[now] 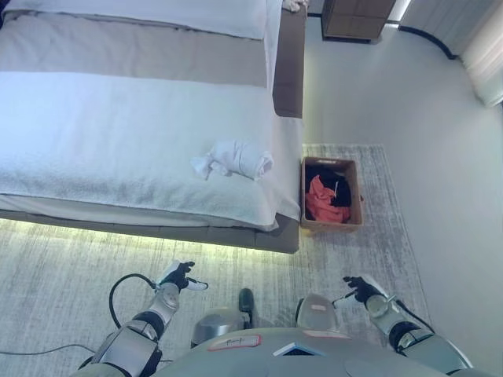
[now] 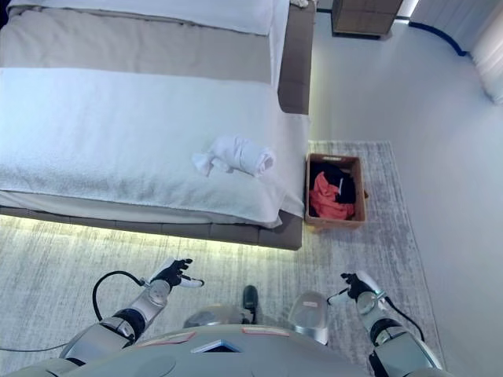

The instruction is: Put the clothes on the bed into the basket.

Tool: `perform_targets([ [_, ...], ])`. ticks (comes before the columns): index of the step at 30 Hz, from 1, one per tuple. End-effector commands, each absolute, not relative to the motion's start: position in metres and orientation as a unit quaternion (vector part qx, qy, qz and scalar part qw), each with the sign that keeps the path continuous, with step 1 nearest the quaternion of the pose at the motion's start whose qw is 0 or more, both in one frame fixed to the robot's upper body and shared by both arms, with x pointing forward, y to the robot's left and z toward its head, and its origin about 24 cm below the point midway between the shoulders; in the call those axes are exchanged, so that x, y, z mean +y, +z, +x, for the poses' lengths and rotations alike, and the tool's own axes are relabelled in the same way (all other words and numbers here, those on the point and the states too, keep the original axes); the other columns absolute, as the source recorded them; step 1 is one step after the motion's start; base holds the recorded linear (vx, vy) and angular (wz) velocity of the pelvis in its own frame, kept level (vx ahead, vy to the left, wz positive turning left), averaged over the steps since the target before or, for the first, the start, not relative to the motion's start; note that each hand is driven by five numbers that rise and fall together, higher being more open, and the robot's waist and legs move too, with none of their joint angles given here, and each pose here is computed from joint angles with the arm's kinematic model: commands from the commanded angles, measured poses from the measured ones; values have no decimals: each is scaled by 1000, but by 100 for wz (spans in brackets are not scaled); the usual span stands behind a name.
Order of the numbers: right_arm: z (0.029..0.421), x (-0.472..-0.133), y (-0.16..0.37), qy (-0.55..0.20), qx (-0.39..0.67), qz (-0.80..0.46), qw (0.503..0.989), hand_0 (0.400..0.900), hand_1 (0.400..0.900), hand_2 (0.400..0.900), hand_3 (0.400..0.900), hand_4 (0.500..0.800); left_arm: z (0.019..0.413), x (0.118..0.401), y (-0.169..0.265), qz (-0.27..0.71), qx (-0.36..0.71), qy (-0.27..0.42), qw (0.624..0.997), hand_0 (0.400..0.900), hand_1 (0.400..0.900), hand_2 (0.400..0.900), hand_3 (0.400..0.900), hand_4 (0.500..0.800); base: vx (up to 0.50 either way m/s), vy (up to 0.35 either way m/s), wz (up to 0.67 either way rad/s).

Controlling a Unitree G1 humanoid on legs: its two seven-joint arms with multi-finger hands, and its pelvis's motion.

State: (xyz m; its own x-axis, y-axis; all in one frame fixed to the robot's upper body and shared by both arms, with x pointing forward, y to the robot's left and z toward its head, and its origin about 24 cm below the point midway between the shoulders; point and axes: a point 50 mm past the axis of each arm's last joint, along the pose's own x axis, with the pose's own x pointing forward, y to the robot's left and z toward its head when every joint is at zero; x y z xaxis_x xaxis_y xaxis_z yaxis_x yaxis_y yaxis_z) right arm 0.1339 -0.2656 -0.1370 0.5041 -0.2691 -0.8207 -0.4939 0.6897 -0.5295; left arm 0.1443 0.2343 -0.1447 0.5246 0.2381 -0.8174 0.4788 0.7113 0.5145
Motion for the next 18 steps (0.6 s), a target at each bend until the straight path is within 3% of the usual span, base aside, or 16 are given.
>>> perform_targets([
  [1,200,-238,-105,74,348,-393,848,900,900,900,900,800,146,257,-138,396,479,-32,783,900,900,900,900,800,74,-132,14],
  [8,206,-232,-97,80,318,-398,857,900,900,900,900,800,121,264,-146,391,524,-29,756,900,900,900,900,800,190,-234,23],
  [15,194,-239,-98,108,318,-402,852,900,900,900,900,800,113,253,-150,384,512,-46,767,900,900,900,900,800,332,-398,35],
  [18,200,-244,-89,107,296,-413,854,900,900,900,900,800,128,242,-147,354,484,-22,800,900,900,900,900,800,98,-332,39],
])
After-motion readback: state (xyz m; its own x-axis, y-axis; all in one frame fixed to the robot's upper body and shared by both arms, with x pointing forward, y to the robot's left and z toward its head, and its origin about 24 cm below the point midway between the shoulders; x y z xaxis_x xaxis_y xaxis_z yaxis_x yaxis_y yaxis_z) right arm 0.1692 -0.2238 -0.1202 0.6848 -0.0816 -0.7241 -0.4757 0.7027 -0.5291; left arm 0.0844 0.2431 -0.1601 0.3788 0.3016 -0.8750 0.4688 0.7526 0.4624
